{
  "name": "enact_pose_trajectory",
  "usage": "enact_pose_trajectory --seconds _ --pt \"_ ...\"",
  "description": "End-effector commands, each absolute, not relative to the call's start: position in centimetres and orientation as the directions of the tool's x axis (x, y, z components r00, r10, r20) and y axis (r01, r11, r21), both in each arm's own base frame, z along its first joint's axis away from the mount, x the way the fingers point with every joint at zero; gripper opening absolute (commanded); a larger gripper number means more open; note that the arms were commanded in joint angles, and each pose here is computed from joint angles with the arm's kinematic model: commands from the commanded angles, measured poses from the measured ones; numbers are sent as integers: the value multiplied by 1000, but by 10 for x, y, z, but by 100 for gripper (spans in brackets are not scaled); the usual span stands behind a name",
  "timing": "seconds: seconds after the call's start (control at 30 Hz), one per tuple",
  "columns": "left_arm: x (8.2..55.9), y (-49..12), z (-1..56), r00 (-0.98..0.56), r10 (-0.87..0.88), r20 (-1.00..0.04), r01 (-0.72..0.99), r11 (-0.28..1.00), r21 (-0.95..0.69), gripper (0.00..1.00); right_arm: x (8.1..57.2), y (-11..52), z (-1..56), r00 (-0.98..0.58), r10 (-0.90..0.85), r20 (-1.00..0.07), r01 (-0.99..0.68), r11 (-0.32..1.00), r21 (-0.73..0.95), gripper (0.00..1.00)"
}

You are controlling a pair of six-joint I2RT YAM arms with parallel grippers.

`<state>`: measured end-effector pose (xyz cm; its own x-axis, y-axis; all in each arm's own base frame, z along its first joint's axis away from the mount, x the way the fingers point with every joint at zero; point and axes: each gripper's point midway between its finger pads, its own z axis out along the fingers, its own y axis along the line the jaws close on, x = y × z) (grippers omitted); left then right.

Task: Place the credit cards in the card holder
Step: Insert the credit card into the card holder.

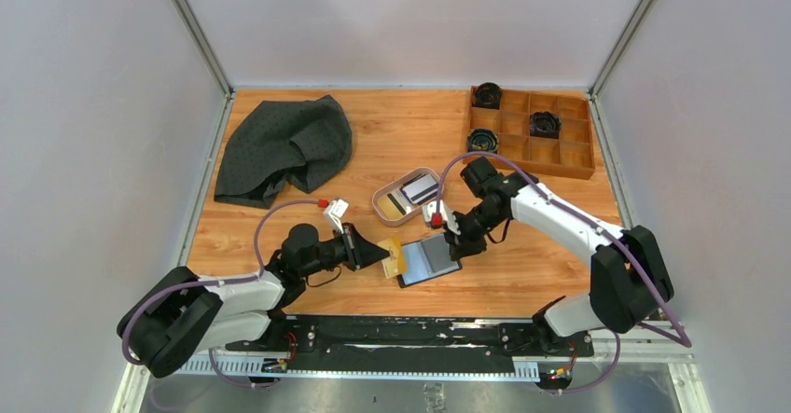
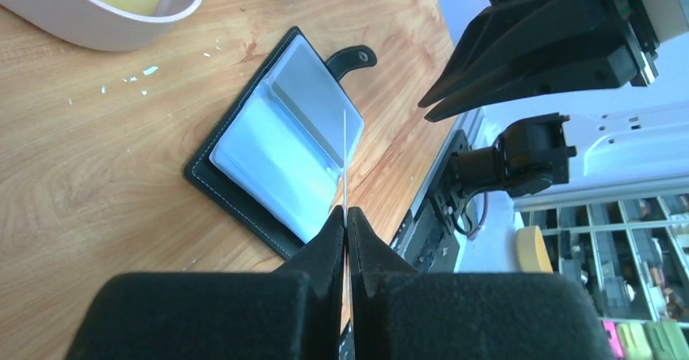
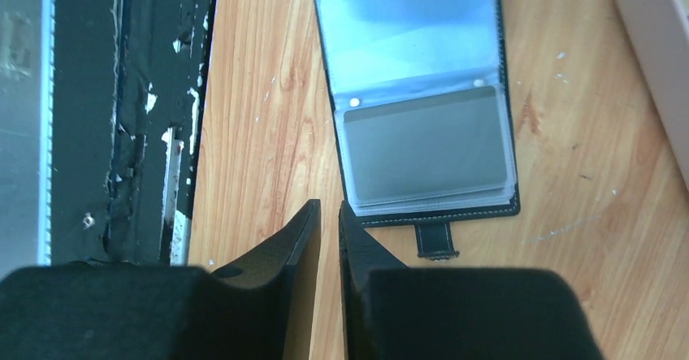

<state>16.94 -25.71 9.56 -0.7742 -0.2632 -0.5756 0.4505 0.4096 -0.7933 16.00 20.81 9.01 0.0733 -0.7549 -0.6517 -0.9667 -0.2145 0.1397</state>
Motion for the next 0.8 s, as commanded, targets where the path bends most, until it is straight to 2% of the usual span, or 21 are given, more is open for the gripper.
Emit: enact_pose_trajectory --seconds 0.0,0.13,0.33,0.77 --pt "180 -257 126 -719 -403 -566 455 342 -822 0 157 215 113 -84 -688 -721 -958 -143 248 17" --pt "179 -261 130 -711 -432 -555 449 328 -831 0 164 221 120 -183 -643 -744 -949 -81 303 16" --pt "180 -261 128 -689 -489 -535 423 327 -845 0 179 215 112 -266 -653 -709 -943 26 331 15" --pt "175 -266 104 -709 -492 -505 383 332 -862 0 192 204 100 -249 -702 -667 -959 81 272 15"
